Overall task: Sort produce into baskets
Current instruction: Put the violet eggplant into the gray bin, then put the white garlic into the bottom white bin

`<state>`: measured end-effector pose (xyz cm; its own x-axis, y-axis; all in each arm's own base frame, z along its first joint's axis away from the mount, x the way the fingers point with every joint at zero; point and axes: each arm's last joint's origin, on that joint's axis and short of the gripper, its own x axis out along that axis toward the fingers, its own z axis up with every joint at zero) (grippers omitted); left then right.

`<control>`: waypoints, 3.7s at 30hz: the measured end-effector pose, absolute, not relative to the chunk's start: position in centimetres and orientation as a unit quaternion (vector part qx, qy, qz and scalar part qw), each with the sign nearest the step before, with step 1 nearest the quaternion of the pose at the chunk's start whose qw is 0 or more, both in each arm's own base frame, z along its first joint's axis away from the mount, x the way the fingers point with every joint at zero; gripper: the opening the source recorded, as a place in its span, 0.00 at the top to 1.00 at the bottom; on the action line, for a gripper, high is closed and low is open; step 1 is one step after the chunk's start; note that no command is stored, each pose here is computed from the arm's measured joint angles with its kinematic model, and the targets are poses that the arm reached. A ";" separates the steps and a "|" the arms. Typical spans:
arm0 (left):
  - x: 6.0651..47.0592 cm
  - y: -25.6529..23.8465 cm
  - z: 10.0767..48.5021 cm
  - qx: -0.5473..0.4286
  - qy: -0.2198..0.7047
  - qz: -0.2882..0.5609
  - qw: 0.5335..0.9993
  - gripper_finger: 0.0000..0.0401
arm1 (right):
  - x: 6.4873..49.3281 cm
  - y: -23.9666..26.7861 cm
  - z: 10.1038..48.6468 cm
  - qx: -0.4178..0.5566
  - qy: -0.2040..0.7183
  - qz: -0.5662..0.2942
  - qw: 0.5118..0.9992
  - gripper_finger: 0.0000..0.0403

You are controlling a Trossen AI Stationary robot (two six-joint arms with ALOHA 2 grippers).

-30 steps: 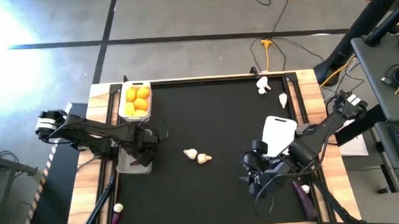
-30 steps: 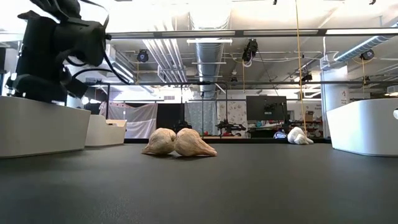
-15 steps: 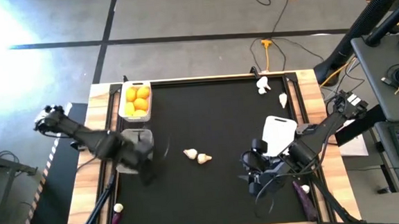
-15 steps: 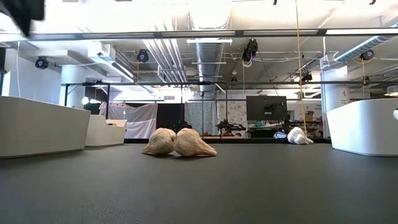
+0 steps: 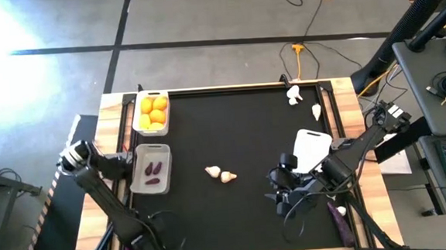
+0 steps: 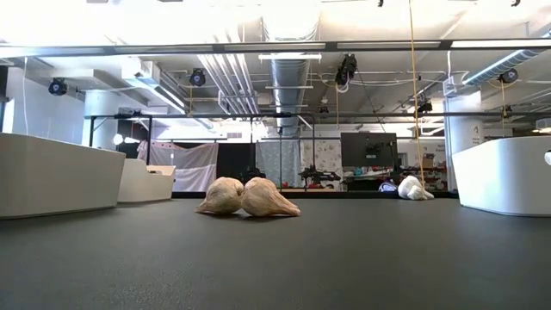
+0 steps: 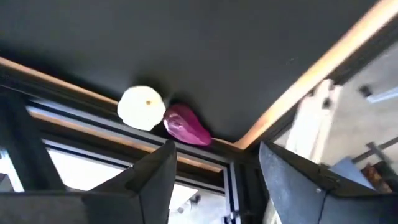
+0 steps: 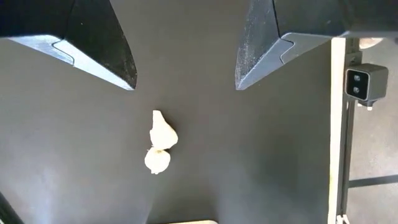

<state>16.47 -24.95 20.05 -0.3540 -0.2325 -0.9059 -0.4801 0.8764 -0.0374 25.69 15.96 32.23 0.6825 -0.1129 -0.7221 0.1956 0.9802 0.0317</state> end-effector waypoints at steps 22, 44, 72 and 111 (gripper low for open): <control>13.8 -24.7 14.1 -0.222 0.848 0.177 0.447 0.43 | 24.7 17.4 32.1 0.092 0.399 -0.066 0.910 0.37; 14.8 -24.9 15.4 -0.236 0.826 0.138 0.493 0.96 | 24.6 17.2 32.0 0.072 0.408 -0.065 0.908 0.38; 18.7 -1.9 20.2 -0.239 0.700 0.348 0.577 0.95 | 22.7 19.4 31.6 0.127 0.415 -0.069 0.898 0.40; 16.2 -8.8 34.3 -0.190 0.271 0.078 0.941 0.53 | 40.5 6.8 15.6 0.009 0.437 -0.044 0.898 0.29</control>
